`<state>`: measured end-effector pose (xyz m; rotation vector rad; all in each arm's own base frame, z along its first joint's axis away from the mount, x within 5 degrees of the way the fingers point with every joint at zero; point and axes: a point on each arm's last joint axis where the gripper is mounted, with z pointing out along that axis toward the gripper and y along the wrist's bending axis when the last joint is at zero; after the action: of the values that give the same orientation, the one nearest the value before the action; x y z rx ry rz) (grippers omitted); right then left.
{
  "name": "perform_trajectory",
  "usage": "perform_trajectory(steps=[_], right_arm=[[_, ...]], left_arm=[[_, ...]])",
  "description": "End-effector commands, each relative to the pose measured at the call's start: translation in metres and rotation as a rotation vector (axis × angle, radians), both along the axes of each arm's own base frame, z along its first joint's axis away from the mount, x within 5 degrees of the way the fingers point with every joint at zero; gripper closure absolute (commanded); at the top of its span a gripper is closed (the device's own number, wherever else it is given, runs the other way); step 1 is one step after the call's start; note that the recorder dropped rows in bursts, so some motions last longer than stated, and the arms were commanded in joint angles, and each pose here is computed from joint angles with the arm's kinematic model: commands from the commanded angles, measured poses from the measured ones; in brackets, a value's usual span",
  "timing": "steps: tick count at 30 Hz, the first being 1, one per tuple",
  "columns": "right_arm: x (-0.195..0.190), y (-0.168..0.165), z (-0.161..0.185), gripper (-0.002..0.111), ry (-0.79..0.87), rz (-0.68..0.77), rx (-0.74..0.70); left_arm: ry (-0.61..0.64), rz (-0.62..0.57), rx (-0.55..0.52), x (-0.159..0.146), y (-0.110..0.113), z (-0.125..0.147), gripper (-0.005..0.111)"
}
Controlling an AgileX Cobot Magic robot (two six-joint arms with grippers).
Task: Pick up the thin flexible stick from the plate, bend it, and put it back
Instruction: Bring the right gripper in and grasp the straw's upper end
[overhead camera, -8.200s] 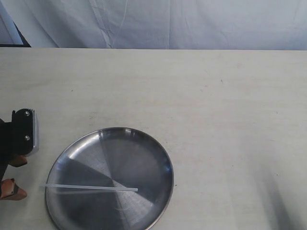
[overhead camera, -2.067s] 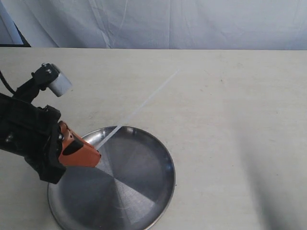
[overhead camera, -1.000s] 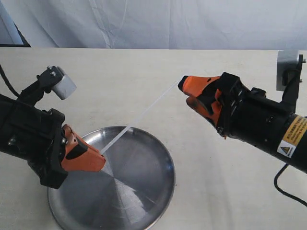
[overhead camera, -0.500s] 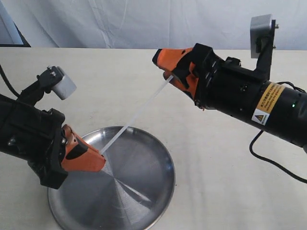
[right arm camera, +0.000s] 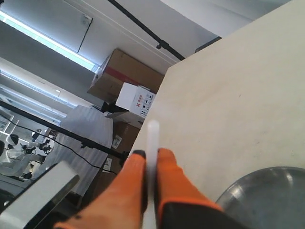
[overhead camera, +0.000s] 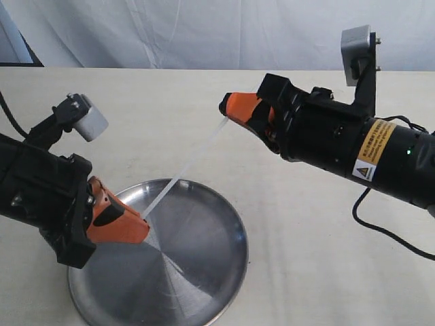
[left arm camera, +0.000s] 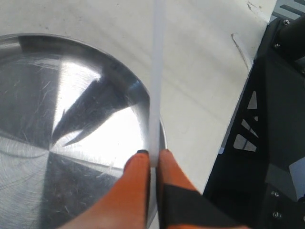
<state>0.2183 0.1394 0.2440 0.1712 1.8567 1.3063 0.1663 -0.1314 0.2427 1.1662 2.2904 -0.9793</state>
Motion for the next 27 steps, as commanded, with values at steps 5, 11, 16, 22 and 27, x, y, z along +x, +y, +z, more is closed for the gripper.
perform_trajectory(steps=[5,11,16,22,27], right_arm=[[-0.0006,0.0026,-0.0001,0.109,-0.015,0.030,-0.021],[-0.0016,0.0034,-0.0007,0.109,-0.010,0.044,-0.025],[-0.0017,0.0035,-0.0007,0.109,-0.010,0.045,-0.026],[-0.0025,0.0045,0.0017,0.109,-0.027,0.059,-0.005],[-0.0038,0.0060,0.0056,0.109,-0.052,0.080,0.031]], left_arm=[[0.004,0.008,-0.039,-0.0011,-0.0029,0.0043,0.107],[0.020,0.020,-0.070,-0.0012,-0.0047,0.0064,0.102],[0.023,0.018,-0.072,-0.0015,-0.0048,0.0066,0.080],[0.028,0.024,-0.079,-0.0014,-0.0052,0.0070,0.059],[0.029,0.025,-0.081,-0.0014,-0.0053,0.0071,0.063]])
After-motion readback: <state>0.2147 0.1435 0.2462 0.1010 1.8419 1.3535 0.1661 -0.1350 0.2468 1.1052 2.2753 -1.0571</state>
